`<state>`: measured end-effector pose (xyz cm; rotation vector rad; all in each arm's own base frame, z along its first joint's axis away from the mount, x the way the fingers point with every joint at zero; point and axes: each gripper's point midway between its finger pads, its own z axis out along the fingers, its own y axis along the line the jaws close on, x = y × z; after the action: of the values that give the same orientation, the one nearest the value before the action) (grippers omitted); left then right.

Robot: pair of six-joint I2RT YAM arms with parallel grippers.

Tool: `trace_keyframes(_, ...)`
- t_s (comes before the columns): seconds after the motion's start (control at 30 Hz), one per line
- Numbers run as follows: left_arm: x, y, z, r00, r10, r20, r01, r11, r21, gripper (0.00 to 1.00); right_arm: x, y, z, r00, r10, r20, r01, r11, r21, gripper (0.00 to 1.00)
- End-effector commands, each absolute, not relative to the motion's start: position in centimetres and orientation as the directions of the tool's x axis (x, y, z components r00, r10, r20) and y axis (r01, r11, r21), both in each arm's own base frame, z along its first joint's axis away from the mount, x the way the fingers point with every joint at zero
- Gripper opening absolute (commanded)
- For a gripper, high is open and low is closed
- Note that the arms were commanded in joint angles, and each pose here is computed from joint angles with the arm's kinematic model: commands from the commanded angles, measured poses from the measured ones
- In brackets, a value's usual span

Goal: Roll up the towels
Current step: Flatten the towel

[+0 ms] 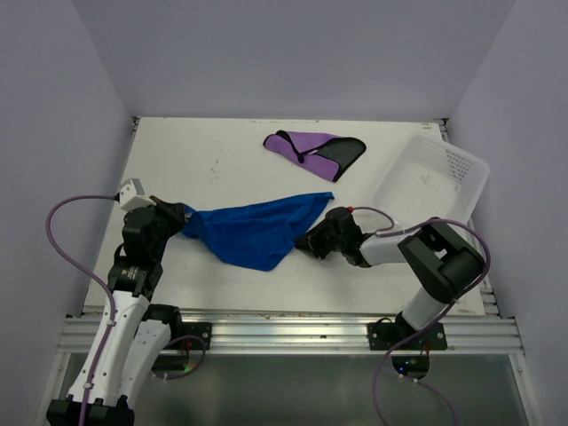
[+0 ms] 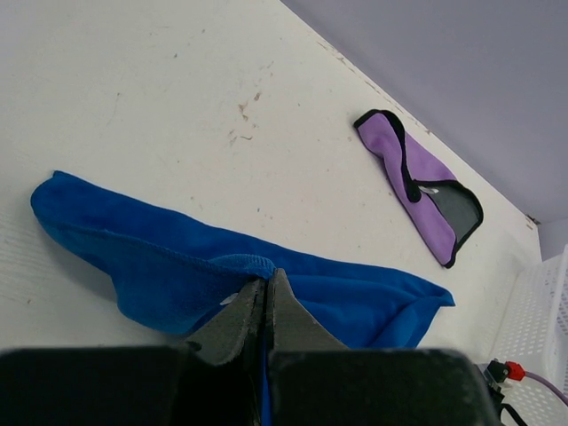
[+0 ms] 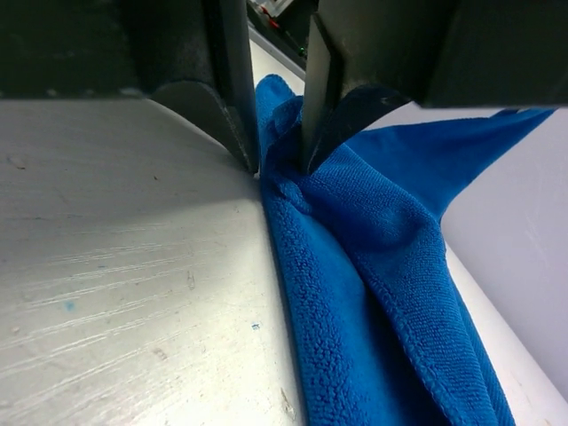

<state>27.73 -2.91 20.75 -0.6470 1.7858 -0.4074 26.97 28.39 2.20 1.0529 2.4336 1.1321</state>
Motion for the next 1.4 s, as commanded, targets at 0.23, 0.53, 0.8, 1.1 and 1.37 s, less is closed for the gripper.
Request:
trace_keyframes(0.23,27.7,-2.8,21.2,-0.199,-0.579,-0.79,-0.205,0.813,-0.545,0.0,27.8,27.7,6.2,-0.724,0.683,-0.099,0.415,0.546,0.728,0.0)
trace_keyframes(0.53,28.4,-2.9,24.8,-0.192,-0.552,-0.811,-0.161,0.833,-0.529,0.0,29.6,23.5,14.4,-0.73,0.51,-0.455,0.187,0.789,0.585,0.0)
trace_keyframes(0.8,32.1,-4.1,27.0,-0.275,-0.697,-0.662,-0.043,0.697,-0.716,0.0,34.1,17.1,21.3,-0.639,0.531,-0.556,0.164,0.801,0.576,0.0)
trace_keyframes(1.1,36.7,-0.2,31.6,-0.312,-0.851,-0.423,0.115,0.408,-0.906,0.0,40.6,15.1,27.5,-0.578,0.525,-0.625,0.137,0.817,0.56,0.0)
trace_keyframes(1.37,38.0,2.0,39.3,-0.285,-0.879,-0.381,0.253,0.314,-0.915,0.0,44.3,13.5,35.5,-0.48,0.574,-0.663,0.067,0.778,0.625,0.0)
